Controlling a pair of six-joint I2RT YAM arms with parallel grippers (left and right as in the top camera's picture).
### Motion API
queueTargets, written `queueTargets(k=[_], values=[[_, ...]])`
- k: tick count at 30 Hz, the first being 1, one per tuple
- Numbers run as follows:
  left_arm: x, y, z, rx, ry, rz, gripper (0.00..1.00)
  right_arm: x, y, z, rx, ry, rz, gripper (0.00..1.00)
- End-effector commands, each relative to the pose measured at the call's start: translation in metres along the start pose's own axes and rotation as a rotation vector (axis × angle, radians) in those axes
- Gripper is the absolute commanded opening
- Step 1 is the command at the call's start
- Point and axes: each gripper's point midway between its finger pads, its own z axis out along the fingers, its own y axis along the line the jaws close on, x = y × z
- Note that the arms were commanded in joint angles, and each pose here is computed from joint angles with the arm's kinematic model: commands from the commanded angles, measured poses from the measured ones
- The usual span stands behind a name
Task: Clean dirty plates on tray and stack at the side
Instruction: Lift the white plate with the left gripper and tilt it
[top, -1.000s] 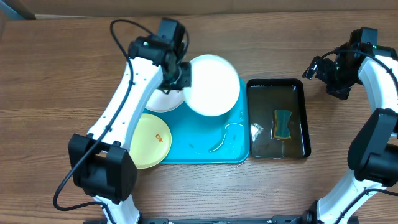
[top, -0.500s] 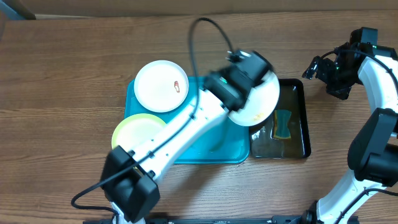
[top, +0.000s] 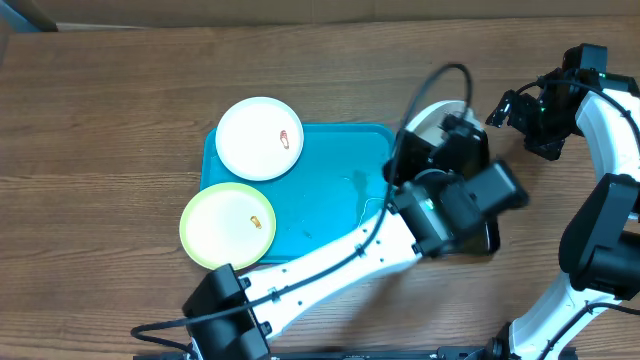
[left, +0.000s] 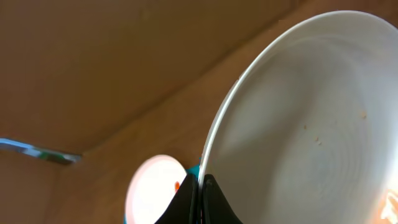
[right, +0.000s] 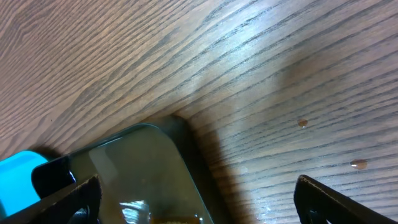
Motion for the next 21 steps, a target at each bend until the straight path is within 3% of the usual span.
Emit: queueTargets(k=[1,12,21], values=[[-0.027,0.027,-0.019,-0.168,-0.094,0.062,0.04,-0.010,0.006,-0.016,-0.017,-0.048,-0.006,1.00],[-0.052,0.025,-0.023,-0.172,-0.151,0.122,0.04,-0.010,0.006,-0.016,-0.017,-0.048,-0.005,1.00],[-0.059,0.033,-0.020,-0.192,-0.169,0.014,0.04,-0.010,0.006,-0.016,-0.017,-0.048,-0.005,1.00]])
